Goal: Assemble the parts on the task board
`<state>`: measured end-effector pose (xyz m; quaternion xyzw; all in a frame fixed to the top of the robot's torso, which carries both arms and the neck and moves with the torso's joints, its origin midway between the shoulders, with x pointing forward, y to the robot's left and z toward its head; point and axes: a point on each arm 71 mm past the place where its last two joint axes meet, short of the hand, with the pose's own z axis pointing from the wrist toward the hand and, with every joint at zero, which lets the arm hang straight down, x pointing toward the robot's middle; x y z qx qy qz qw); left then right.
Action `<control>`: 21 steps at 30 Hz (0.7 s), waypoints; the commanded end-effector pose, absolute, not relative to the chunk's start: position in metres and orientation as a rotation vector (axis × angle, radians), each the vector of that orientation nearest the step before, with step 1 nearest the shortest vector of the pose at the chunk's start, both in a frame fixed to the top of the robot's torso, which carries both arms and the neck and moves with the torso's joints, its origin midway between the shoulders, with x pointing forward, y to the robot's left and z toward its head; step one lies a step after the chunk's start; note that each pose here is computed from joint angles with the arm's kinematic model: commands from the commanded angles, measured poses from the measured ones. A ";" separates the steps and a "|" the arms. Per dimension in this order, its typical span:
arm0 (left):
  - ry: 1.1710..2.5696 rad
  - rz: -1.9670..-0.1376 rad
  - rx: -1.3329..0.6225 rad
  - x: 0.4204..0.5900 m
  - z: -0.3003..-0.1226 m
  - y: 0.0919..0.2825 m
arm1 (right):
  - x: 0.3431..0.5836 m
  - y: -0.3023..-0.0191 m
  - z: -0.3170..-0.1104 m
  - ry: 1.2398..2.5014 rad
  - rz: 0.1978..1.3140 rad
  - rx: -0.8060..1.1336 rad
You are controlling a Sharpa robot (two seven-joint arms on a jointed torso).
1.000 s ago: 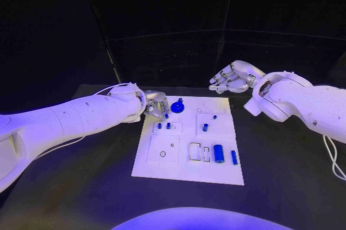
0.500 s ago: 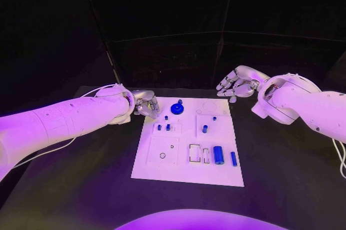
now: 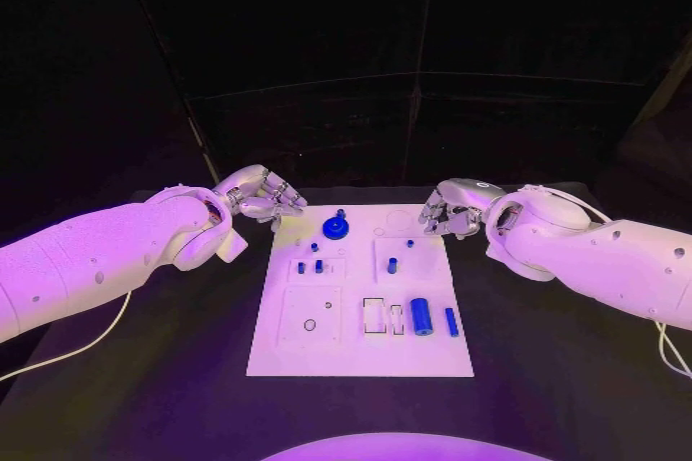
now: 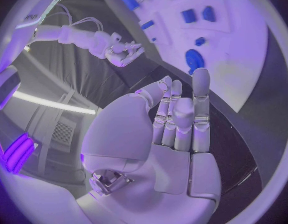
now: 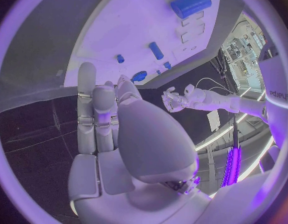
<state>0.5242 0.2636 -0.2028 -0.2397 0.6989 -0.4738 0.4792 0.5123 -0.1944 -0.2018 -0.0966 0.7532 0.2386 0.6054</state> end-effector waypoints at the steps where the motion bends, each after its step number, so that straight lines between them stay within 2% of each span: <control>1: 1.450 -1.496 -0.935 0.521 -0.192 0.261 | 0.512 -0.193 -0.201 1.681 0.491 -0.283; 9: 1.375 -1.652 -1.054 0.511 -0.190 0.247 | 0.510 -0.184 -0.209 1.687 0.492 -0.302; 21: 1.364 -1.687 -1.098 0.506 -0.190 0.242 | 0.513 -0.173 -0.219 1.733 0.513 -0.298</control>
